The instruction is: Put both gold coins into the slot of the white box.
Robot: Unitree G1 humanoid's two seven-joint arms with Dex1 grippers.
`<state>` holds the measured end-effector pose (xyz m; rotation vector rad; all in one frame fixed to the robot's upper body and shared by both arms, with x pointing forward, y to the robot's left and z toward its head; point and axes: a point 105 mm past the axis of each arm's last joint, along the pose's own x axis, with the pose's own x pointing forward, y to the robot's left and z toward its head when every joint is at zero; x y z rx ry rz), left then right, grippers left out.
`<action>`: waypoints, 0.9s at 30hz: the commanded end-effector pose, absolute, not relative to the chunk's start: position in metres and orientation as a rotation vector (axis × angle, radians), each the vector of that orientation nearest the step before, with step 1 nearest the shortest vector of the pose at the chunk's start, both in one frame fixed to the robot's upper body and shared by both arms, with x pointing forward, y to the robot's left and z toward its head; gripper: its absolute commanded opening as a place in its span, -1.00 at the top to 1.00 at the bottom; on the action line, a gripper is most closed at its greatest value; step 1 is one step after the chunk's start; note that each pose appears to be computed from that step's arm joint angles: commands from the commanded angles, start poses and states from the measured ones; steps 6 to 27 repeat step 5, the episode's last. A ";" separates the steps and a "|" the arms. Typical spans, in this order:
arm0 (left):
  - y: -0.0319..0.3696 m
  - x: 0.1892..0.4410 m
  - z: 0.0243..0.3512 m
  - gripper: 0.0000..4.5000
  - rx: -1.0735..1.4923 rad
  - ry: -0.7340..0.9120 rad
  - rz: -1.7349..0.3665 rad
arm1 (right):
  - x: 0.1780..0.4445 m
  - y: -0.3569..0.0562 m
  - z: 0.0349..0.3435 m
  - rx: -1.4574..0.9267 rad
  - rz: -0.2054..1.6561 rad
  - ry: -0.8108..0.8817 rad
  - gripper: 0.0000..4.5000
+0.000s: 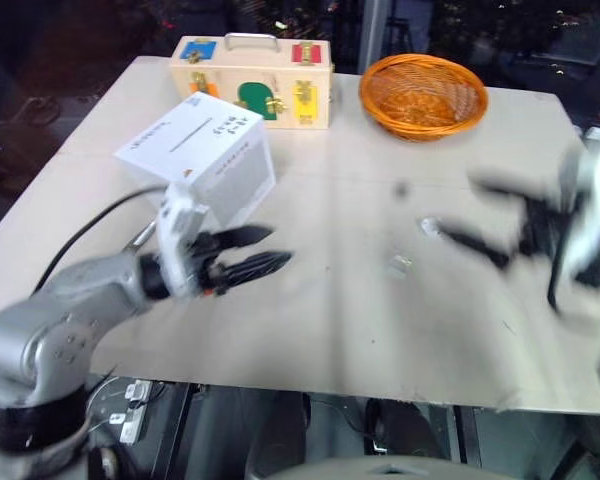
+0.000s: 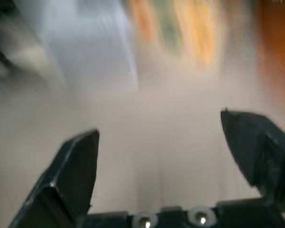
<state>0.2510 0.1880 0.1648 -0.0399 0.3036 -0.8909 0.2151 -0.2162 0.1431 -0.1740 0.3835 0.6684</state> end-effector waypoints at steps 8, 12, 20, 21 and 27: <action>0.166 0.249 0.169 -0.46 0.067 0.201 -0.992 | 0.179 -0.234 0.164 -0.456 0.663 0.244 -1.00; 0.166 0.249 0.169 -0.46 0.067 0.201 -0.992 | 0.179 -0.234 0.164 -0.456 0.663 0.244 -1.00; 0.166 0.249 0.169 -0.46 0.067 0.201 -0.992 | 0.179 -0.234 0.164 -0.456 0.663 0.244 -1.00; 0.166 0.249 0.169 -0.46 0.067 0.201 -0.992 | 0.179 -0.234 0.164 -0.456 0.663 0.244 -1.00; 0.166 0.249 0.169 -0.46 0.067 0.201 -0.992 | 0.179 -0.234 0.164 -0.456 0.663 0.244 -1.00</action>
